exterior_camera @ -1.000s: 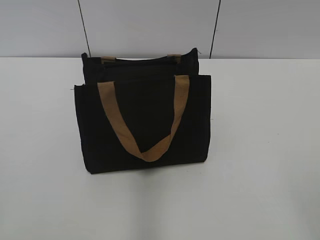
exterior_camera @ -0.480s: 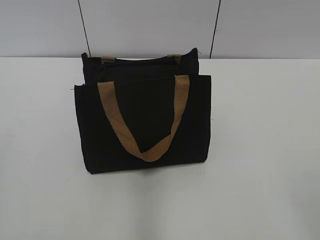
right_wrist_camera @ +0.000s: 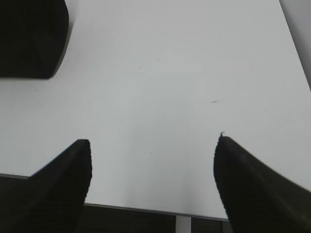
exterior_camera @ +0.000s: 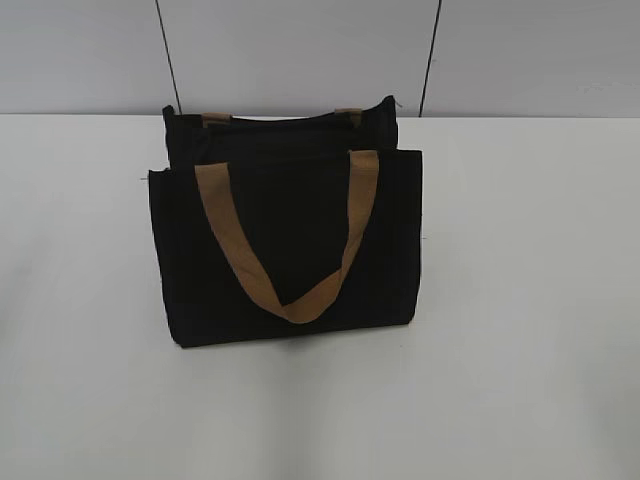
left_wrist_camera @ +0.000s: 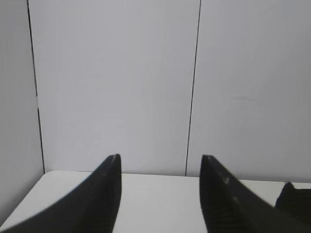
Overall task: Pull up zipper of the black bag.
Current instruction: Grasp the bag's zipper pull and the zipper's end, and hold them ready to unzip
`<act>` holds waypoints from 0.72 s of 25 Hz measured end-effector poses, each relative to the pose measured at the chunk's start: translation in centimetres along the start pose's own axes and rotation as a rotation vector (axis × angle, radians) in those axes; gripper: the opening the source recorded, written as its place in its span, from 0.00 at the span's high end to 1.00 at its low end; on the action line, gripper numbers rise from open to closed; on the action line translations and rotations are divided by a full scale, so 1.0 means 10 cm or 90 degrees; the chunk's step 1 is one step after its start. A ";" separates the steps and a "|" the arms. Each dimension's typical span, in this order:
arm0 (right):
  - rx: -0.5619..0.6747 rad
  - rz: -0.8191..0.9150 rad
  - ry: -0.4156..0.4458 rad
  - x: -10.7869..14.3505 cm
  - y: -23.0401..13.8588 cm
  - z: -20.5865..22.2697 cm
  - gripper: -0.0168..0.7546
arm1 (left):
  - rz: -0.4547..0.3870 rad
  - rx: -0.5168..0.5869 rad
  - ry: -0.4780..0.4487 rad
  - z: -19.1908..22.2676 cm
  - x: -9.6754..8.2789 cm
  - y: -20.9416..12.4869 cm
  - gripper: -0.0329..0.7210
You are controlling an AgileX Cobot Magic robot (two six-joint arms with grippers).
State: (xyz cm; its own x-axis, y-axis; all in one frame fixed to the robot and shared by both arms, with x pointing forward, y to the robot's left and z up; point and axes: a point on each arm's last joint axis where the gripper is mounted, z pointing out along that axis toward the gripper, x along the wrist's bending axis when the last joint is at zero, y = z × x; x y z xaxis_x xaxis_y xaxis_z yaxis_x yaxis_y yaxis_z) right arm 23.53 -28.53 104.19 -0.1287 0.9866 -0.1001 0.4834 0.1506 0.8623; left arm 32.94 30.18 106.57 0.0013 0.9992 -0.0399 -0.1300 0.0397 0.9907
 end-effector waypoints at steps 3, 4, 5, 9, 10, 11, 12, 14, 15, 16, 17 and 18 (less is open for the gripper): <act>0.000 0.000 0.000 0.00 0.00 0.00 0.21 | -0.014 0.055 0.012 0.19 0.02 -0.32 0.44; 0.000 0.000 0.000 0.00 0.00 0.00 0.21 | -0.012 0.072 0.010 0.26 0.02 -0.41 0.44; 0.000 0.000 0.000 0.00 0.00 0.00 0.21 | -0.009 0.084 0.005 0.33 0.02 -0.49 0.44; 0.000 0.000 0.000 0.00 0.00 0.00 0.21 | -0.005 0.093 -0.064 0.62 -0.08 -0.72 0.44; 0.000 0.000 0.000 0.00 0.00 0.00 0.21 | -0.008 0.094 -0.084 0.69 -0.11 -0.78 0.45; 0.000 0.000 0.000 0.00 0.00 0.00 0.21 | -0.011 0.109 -0.103 0.75 -0.13 -0.87 0.45; 0.000 0.000 0.000 0.00 0.00 0.00 0.21 | -0.015 0.122 -0.128 0.80 -0.17 -0.95 0.45; 0.000 0.000 0.000 0.00 0.00 0.00 0.21 | -0.019 0.156 -0.173 0.89 -0.23 -1.10 0.45; 0.000 0.000 0.000 0.00 0.00 0.00 0.21 | -0.015 0.179 -0.203 0.95 -0.27 -1.18 0.45; 0.000 0.000 0.000 0.00 0.00 0.00 0.21 | -0.008 0.197 -0.238 0.99 -0.31 -1.24 0.45; 0.000 0.000 0.000 0.00 0.00 0.00 0.21 | -0.001 0.210 -0.268 1.03 -0.35 -1.28 0.45; 0.000 0.000 0.000 0.00 0.00 0.00 0.21 | 0.012 0.221 -0.305 1.07 -0.39 -1.33 0.45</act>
State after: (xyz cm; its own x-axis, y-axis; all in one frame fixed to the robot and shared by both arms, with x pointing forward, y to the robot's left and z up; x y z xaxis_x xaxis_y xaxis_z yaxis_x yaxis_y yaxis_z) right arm 23.53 -28.53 104.19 -0.1287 0.9866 -0.1001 0.4834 0.1506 0.8623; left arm 45.28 25.79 94.99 0.4596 0.8873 -0.0388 0.1975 -0.0595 0.9785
